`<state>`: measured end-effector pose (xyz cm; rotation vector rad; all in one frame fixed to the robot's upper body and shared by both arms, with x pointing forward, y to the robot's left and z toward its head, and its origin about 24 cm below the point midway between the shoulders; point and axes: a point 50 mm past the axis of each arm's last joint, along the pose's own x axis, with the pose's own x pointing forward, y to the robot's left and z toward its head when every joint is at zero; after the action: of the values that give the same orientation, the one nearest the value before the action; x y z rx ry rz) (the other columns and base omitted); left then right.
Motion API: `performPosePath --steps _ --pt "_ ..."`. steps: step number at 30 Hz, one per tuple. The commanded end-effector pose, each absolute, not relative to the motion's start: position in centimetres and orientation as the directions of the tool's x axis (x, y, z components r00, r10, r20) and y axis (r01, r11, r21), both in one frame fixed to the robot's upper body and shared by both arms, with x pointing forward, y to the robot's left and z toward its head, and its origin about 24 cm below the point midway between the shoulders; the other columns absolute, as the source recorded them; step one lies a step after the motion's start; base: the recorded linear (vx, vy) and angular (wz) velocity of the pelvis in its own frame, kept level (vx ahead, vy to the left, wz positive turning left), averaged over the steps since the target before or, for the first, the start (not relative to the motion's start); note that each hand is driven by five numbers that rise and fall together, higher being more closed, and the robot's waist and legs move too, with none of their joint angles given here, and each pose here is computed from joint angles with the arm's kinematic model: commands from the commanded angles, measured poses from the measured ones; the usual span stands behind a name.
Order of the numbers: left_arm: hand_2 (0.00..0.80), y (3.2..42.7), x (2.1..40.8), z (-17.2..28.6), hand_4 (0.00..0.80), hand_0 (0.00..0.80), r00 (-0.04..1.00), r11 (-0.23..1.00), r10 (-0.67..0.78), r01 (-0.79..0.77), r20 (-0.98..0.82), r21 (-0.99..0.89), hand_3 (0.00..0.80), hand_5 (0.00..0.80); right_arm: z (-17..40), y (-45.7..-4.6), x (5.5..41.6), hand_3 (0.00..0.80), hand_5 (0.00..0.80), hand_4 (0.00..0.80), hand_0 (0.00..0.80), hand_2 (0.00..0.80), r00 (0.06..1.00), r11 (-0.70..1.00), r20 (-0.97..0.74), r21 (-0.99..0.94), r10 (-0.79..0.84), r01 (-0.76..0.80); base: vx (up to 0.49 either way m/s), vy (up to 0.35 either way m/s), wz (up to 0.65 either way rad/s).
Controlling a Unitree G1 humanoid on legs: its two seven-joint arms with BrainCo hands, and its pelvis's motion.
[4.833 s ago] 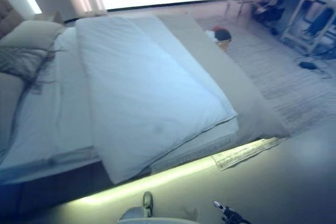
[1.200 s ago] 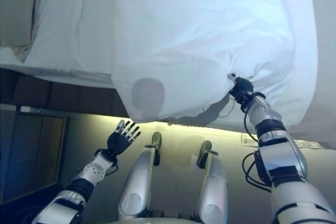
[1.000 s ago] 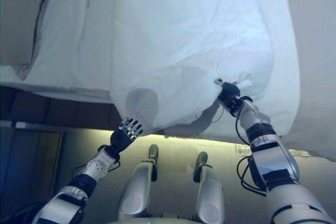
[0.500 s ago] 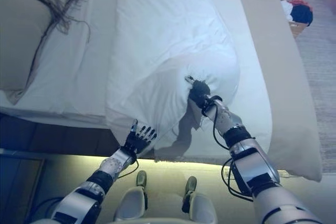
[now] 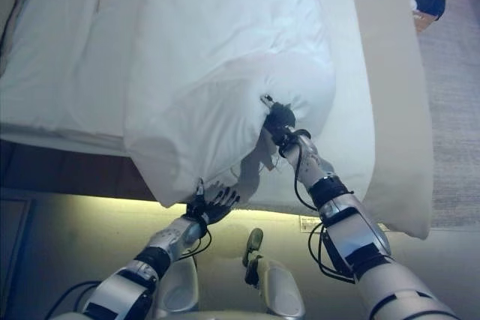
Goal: Make the bed neatly
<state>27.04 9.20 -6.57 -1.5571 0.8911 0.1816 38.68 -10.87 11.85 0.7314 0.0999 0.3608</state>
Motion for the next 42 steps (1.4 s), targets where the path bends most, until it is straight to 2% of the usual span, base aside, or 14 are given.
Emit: performPosePath --steps 1,7,13,17,19,22,28,34,42 --pt "0.000 6.1 27.1 -5.8 0.000 0.000 0.620 0.118 -0.532 -0.621 -0.577 -0.775 0.000 0.000 21.1 -9.2 39.4 0.800 0.800 0.800 0.800 0.800 0.848 0.598 0.356 0.602 0.392 -0.529 -0.017 -0.016 0.04" --pt "0.000 7.0 25.1 -7.9 0.000 0.000 0.558 0.156 -0.530 -0.676 -0.639 -0.720 0.000 0.000 21.4 -10.1 39.6 0.800 0.800 0.800 0.800 0.800 0.850 0.604 0.369 0.598 0.376 -0.527 -0.007 -0.011 0.03" --pt "0.000 7.4 25.7 -7.4 0.000 0.000 0.670 0.018 -0.520 -0.611 -0.529 -0.791 0.000 0.000 21.4 -10.0 39.4 0.800 0.800 0.800 0.800 0.800 0.838 0.591 0.375 0.595 0.397 -0.546 0.000 -0.001 0.01" --pt "0.000 7.1 27.5 -5.4 0.000 0.000 0.796 -0.072 -0.465 -0.470 -0.387 -0.880 0.000 0.000 20.6 -10.1 39.1 0.800 0.800 0.800 0.800 0.800 0.840 0.589 0.363 0.601 0.403 -0.541 0.000 0.000 0.00" --pt "0.000 7.4 29.0 -3.8 0.000 0.000 0.873 -0.108 -0.388 -0.361 -0.295 -0.926 0.000 0.000 19.9 -10.4 39.0 0.800 0.800 0.800 0.800 0.800 0.847 0.582 0.356 0.616 0.395 -0.531 0.000 0.000 0.00" --pt "0.000 7.7 30.9 -1.5 0.000 0.000 0.927 -0.145 -0.320 -0.255 -0.198 -0.956 0.000 0.000 18.8 -10.5 38.7 0.800 0.800 0.800 0.800 0.800 0.855 0.570 0.346 0.639 0.387 -0.517 0.000 0.000 0.00" --pt "0.000 8.7 33.3 1.8 0.000 0.000 0.971 -0.196 -0.234 -0.097 -0.050 -0.976 0.000 0.000 16.1 -10.2 37.7 0.800 0.800 0.800 0.800 0.800 0.856 0.516 0.326 0.691 0.402 -0.506 0.021 -0.007 0.00" --pt "0.000 11.2 35.2 5.1 0.000 0.000 0.989 -0.230 -0.089 0.093 0.116 -0.969 0.000 0.000 13.1 -9.4 35.9 0.800 0.800 0.800 0.800 0.800 0.850 0.479 0.296 0.723 0.436 -0.498 0.045 -0.017 0.01" --pt "0.000 15.0 35.9 6.5 0.000 0.000 0.988 -0.208 0.030 0.155 0.152 -0.966 0.000 0.000 10.9 -9.5 34.7 0.800 0.800 0.800 0.800 0.800 0.851 0.458 0.262 0.751 0.455 -0.476 0.043 -0.018 0.01"
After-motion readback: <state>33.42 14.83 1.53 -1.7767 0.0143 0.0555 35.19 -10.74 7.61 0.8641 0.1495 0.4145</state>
